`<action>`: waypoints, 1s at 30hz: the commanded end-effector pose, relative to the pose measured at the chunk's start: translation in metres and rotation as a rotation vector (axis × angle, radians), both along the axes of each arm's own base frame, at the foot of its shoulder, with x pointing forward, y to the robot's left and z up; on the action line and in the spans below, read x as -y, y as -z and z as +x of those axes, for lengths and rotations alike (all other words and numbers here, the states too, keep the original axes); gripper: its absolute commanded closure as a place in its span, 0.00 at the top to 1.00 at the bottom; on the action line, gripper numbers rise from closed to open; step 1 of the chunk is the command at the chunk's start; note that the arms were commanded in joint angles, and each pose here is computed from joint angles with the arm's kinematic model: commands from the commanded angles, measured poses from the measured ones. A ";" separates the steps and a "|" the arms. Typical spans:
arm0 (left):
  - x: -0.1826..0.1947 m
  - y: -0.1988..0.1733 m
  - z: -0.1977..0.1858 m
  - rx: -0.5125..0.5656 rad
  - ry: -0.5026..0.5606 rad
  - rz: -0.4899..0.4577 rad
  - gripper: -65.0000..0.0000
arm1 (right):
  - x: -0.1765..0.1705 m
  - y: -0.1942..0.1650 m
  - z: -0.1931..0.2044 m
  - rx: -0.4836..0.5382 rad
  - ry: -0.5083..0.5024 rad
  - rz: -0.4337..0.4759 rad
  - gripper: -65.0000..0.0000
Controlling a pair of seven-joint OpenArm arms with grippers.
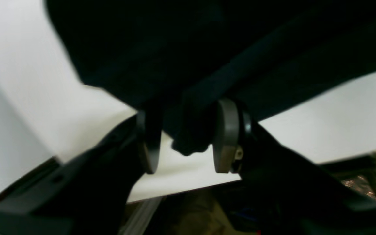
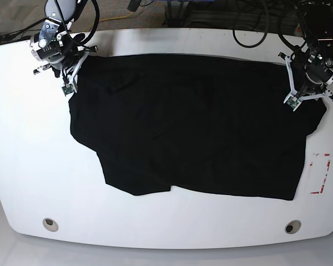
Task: Fold the T-shirt properly
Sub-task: 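Release the left gripper and regrasp the shirt corner nearby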
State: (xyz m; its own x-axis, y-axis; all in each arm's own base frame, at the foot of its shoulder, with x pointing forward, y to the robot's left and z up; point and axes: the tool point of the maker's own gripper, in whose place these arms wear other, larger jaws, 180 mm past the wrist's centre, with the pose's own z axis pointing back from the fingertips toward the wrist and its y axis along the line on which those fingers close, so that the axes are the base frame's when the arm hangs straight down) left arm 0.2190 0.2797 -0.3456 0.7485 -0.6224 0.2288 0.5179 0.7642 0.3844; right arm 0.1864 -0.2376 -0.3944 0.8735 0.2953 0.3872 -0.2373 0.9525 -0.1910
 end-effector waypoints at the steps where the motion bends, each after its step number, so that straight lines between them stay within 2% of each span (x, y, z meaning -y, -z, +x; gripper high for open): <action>1: 0.005 -0.009 0.004 0.025 0.006 -0.067 0.36 | 0.003 -0.009 0.007 0.033 0.000 -0.014 0.00; 7: 0.029 -0.017 -0.002 0.023 0.050 -0.286 0.36 | 0.004 -0.011 0.011 0.043 0.000 -0.017 0.00; 10: 0.032 -0.027 0.003 0.061 0.047 -0.354 0.36 | 0.004 -0.011 0.012 0.045 0.000 -0.017 0.00; 16: 0.017 -0.035 0.020 0.115 -0.004 -0.355 0.37 | 0.004 -0.012 0.013 0.048 0.000 -0.017 0.00; 20: 0.024 -0.033 0.030 0.129 -0.010 -0.348 0.38 | 0.004 -0.012 0.015 0.052 0.000 -0.015 0.00; 21: 0.030 -0.030 0.032 0.119 0.009 -0.345 0.40 | 0.004 -0.012 0.015 0.050 0.001 -0.015 0.00; 25: 0.047 -0.021 0.043 0.075 0.089 -0.256 0.66 | 0.003 -0.009 0.014 0.043 0.003 -0.008 0.00; 27: 0.055 -0.012 0.042 0.056 0.069 -0.238 0.74 | 0.003 -0.009 0.014 0.041 0.003 -0.008 0.00; 30: 0.067 -0.004 0.046 0.068 0.077 -0.212 0.72 | 0.003 -0.009 0.014 0.041 0.003 -0.008 0.00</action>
State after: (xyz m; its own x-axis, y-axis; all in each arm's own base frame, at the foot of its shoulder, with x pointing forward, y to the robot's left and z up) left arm 0.2586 0.2170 -0.3424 0.6954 -0.5937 0.4050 0.5612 0.8006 0.2099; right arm 0.1939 -0.2390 -0.3928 0.8704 0.2923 0.3962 -0.2320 0.9533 -0.1935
